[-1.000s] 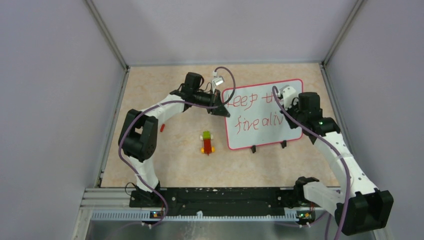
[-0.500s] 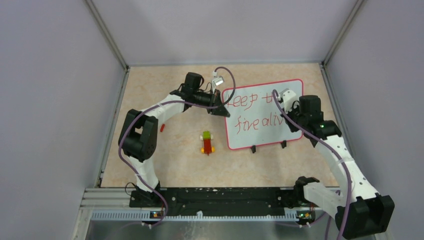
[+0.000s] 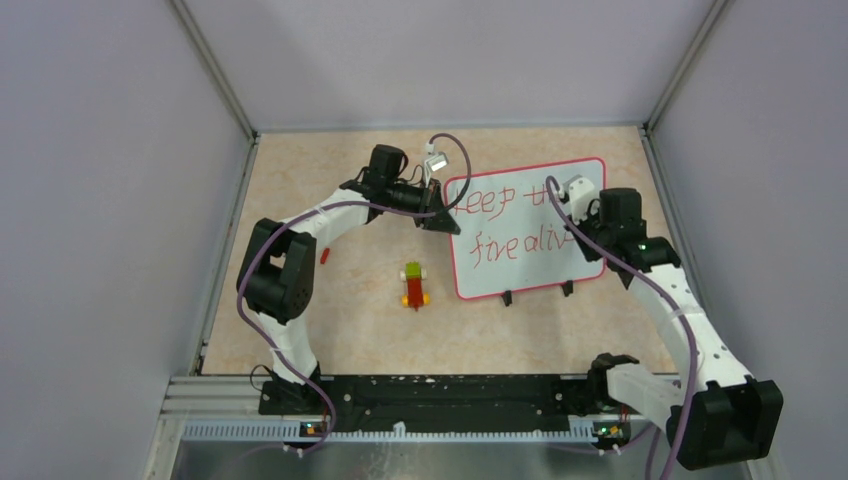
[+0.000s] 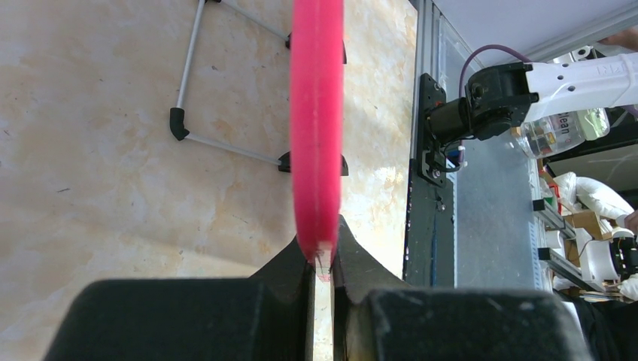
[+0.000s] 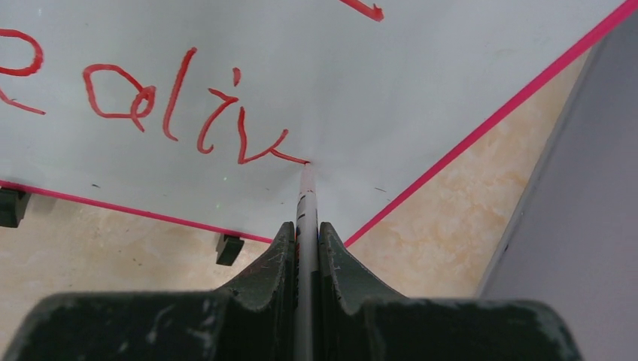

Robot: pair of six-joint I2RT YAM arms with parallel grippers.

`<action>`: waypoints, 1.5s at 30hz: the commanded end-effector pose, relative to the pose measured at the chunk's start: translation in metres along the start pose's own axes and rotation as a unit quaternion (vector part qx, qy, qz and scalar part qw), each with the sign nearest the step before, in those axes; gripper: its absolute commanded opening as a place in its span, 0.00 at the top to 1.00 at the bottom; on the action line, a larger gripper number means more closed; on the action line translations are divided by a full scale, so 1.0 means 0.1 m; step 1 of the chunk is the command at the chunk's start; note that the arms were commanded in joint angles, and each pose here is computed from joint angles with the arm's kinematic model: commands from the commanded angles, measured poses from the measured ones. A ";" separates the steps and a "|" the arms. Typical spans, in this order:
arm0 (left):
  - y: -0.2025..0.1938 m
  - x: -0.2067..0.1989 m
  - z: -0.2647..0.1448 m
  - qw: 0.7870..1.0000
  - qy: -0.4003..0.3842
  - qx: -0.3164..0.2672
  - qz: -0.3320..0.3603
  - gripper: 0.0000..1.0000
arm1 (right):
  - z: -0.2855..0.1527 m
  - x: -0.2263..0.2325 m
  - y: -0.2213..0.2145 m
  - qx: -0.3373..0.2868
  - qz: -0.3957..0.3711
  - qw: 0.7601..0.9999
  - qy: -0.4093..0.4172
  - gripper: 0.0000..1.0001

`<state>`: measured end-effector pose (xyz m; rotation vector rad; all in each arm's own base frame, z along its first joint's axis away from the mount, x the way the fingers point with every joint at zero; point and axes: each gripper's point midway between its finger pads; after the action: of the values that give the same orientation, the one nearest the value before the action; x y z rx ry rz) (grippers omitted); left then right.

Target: Write a sentence on the whiteboard

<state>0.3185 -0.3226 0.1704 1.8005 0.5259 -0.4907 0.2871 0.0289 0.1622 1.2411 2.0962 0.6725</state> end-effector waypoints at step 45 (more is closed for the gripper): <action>0.12 -0.08 -0.03 0.999 -0.011 -0.011 0.036 1.00 | 0.05 0.09 0.10 -0.021 0.023 0.998 0.051 1.00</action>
<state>0.3176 -0.3227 0.1711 1.7982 0.5218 -0.4967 0.2924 0.0378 0.1677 1.2524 2.1262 0.7761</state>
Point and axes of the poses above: each gripper's point midway between its finger pads, its own z axis out along the fingers, its own x axis along the line the jaws close on, y = z × x, and after that the axes turned 6 degrees about z, right-handed
